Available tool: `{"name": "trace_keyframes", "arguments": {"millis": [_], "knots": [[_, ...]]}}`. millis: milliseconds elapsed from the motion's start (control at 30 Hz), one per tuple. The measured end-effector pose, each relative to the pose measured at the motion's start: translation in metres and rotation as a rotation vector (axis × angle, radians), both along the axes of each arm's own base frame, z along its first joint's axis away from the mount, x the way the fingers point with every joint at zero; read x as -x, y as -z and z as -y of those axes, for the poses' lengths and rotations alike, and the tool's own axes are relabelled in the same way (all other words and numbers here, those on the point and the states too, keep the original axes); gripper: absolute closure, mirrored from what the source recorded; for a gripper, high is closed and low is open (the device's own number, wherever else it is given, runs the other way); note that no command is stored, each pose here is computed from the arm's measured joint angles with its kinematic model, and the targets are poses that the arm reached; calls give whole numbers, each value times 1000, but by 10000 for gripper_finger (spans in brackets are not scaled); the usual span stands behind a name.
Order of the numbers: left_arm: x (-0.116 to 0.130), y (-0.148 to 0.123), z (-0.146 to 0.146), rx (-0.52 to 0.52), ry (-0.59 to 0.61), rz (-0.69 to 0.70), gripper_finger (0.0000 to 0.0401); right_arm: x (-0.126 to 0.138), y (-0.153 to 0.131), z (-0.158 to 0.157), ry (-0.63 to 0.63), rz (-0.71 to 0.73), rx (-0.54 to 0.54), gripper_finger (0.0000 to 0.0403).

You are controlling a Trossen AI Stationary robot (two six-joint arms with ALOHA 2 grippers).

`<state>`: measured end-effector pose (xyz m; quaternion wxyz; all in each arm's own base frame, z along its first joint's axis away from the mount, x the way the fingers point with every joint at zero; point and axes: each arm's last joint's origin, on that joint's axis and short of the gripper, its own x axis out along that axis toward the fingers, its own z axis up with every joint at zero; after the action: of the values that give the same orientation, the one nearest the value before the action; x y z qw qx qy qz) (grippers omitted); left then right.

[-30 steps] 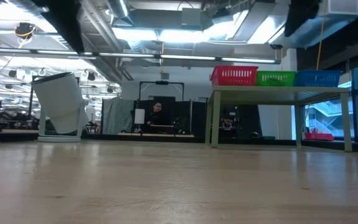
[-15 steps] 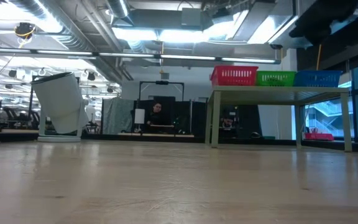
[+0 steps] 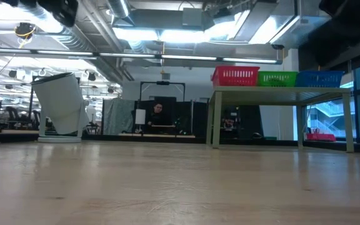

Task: Pick & Place Office Desk Supplies
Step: Return to Home Position

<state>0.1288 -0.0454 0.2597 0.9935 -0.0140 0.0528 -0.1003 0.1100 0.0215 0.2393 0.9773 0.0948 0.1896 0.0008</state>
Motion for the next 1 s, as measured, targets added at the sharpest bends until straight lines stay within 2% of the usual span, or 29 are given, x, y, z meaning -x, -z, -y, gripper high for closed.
{"name": "trace_keyframes", "arguments": {"millis": [133, 267, 633, 1000], "knots": [[1, 17, -12, 15, 77, 91, 313, 2, 11, 0, -6, 56, 1, 253], [1, 27, -25, 28, 83, 145, 313, 2, 20, 0, -13, 85, 7, 253], [0, 44, -59, 116, -131, 35, 313, 0, 39, 0, -1, 67, 7, 253], [-1, 46, -58, 164, -166, 9, 313, -5, 77, -1, 0, 146, -12, 253]]}}
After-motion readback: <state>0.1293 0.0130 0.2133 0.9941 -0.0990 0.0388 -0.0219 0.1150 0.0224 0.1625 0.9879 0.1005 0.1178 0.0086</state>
